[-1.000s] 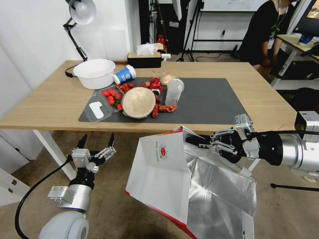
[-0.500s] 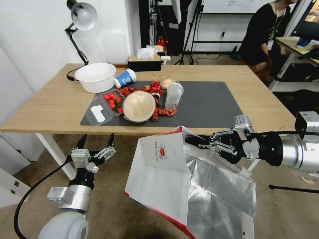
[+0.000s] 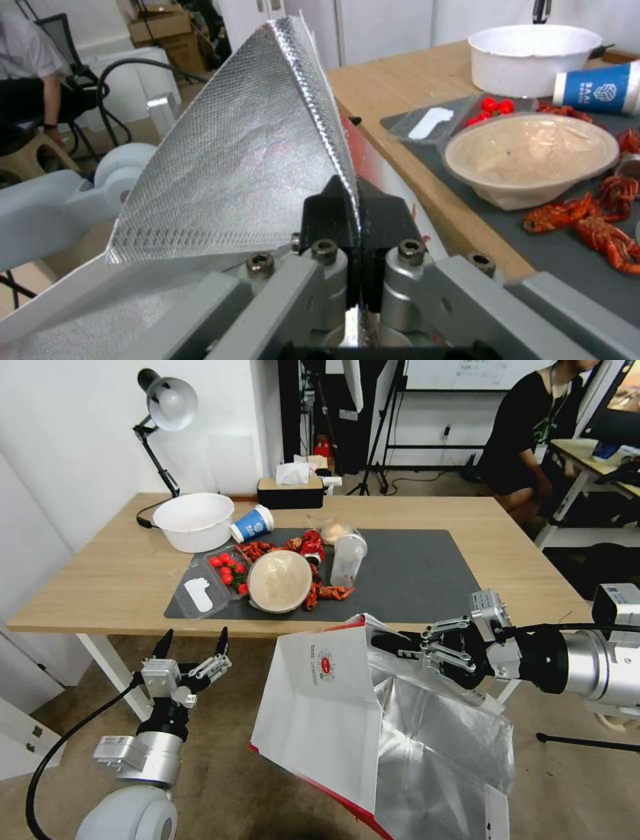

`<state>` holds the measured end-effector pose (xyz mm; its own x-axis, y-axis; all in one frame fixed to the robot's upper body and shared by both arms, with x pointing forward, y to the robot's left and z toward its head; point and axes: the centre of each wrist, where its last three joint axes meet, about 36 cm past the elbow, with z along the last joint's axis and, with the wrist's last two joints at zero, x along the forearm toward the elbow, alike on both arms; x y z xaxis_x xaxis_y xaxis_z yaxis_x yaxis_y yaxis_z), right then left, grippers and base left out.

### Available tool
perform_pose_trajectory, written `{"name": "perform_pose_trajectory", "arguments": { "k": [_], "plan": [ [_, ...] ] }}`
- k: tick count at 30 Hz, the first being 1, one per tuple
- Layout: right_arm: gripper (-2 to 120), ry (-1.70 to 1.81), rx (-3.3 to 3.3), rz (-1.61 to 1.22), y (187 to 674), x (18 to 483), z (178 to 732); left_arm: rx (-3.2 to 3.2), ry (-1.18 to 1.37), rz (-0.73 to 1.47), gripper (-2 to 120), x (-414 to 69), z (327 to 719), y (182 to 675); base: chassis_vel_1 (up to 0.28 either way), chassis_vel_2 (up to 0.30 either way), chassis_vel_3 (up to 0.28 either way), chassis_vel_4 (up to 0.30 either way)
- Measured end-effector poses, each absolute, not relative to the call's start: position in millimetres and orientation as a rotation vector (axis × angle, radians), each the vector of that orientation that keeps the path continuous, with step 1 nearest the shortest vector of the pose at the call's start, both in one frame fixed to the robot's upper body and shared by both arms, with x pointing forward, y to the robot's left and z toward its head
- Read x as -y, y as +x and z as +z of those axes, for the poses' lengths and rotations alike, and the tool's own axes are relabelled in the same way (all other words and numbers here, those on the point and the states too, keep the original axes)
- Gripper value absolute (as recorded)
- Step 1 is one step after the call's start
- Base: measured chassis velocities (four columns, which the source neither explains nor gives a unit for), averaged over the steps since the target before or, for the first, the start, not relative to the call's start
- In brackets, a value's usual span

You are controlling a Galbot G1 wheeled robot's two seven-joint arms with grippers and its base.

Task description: Pick up the food delivery bag from the floor and place it on the table.

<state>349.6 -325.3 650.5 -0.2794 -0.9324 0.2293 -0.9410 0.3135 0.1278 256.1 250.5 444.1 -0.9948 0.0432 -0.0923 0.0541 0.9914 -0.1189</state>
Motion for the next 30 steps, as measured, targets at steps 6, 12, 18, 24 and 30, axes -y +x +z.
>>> {"name": "perform_pose_trajectory", "arguments": {
  "k": [6, 12, 18, 24, 30],
  "plan": [
    [0, 1.701, 2.321, 0.048, 349.7, 325.2, 650.7, -3.045, 0.075, -0.185, 100, -250.6, 444.2, 256.1, 0.0, 0.0, 0.0, 0.0],
    [0, 1.701, 2.32, 0.049, 349.8, 325.2, 651.0, -3.045, 0.075, -0.184, 100, -250.5, 444.3, 256.3, 0.0, 0.0, 0.0, 0.0],
    [0, 1.7, 2.319, 0.052, 350.1, 325.2, 651.2, -3.044, 0.076, -0.185, 100, -250.2, 444.4, 256.4, 0.0, 0.0, 0.0, 0.0],
    [0, 1.699, 2.32, 0.051, 350.2, 325.4, 651.0, -3.044, 0.071, -0.183, 100, -249.6, 443.7, 256.2, 0.0, 0.0, 0.0, 0.0],
    [0, 1.699, 2.321, 0.051, 350.2, 325.4, 651.1, -3.053, 0.049, -0.176, 100, -247.6, 444.1, 256.0, 0.0, 0.0, 0.0, 0.0]
  ]
}}
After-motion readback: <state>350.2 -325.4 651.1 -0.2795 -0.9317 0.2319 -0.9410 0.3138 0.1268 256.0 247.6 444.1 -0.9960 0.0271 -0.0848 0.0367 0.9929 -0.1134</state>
